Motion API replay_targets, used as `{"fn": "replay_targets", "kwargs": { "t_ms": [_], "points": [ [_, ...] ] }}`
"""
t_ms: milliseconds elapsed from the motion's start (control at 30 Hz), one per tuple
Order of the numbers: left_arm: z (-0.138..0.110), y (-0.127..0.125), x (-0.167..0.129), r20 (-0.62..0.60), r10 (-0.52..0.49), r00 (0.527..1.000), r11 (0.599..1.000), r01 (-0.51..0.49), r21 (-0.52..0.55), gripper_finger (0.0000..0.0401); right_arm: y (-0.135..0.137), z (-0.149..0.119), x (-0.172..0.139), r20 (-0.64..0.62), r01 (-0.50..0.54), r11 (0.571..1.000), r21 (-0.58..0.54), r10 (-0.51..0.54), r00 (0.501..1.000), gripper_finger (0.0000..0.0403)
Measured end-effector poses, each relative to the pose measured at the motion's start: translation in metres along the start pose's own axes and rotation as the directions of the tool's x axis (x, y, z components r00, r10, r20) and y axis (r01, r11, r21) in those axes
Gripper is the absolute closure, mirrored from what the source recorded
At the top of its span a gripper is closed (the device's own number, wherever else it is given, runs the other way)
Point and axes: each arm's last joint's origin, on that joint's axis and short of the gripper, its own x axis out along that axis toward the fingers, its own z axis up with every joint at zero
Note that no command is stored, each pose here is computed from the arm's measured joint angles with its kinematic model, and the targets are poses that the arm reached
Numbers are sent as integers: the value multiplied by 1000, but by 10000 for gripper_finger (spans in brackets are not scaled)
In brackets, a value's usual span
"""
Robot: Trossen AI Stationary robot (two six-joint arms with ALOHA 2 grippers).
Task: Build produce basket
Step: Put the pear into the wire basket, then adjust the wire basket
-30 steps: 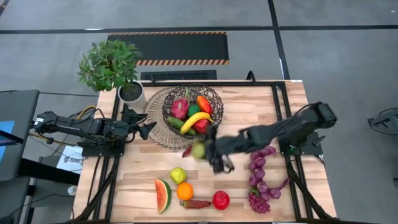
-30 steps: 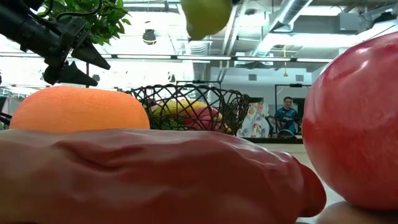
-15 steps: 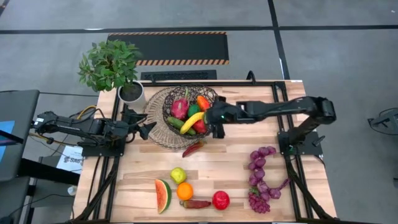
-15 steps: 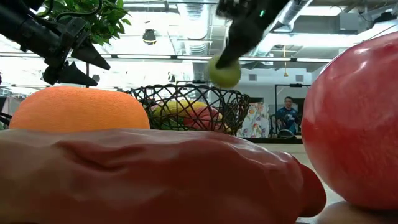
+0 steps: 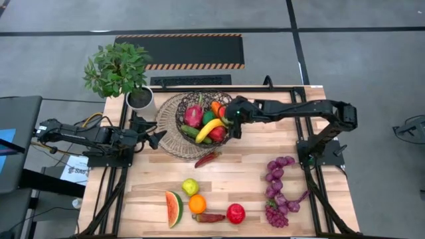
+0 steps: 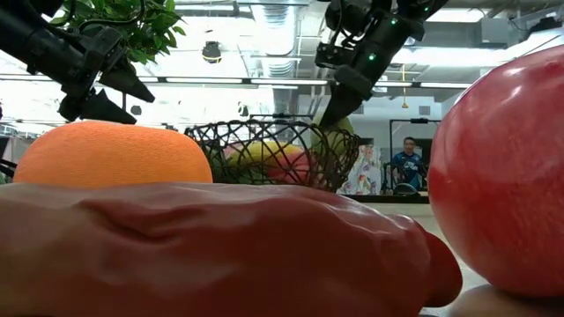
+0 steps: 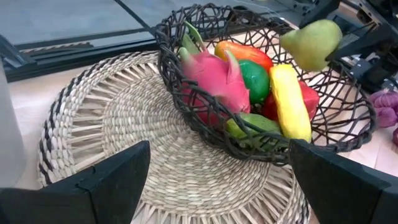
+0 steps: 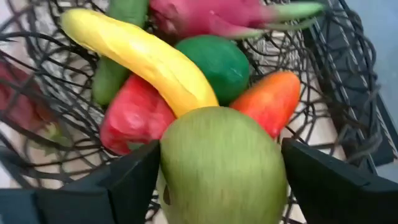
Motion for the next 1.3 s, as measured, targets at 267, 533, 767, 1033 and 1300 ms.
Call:
{"fn": "replay_targets", "kwargs": {
  "t_ms": [267, 533, 767, 1033, 1300],
  "points": [
    [0, 0, 0, 1, -1, 1000, 1000, 1, -2, 33, 3, 2, -1, 11, -6, 1000, -14, 6, 1000, 13],
    [0, 0, 0, 2, 0, 1000, 1000, 0, -2, 33, 14, 31, -51, 113, -41, 999, -30, 44, 993, 15],
    [0, 0, 0, 2, 4, 1000, 1000, -4, -16, 33, 13, 13, -108, -20, 172, 985, 13, -172, 985, 17],
    [0, 0, 0, 4, 8, 1000, 1000, -8, -24, 33, -3, -27, -121, -340, 466, 853, 234, -378, 861, 18],
    [-7, 8, 0, -46, 78, 996, 996, -80, -43, 33, 4, -51, -67, -450, 529, 814, 238, -390, 803, 19]
  ]
}}
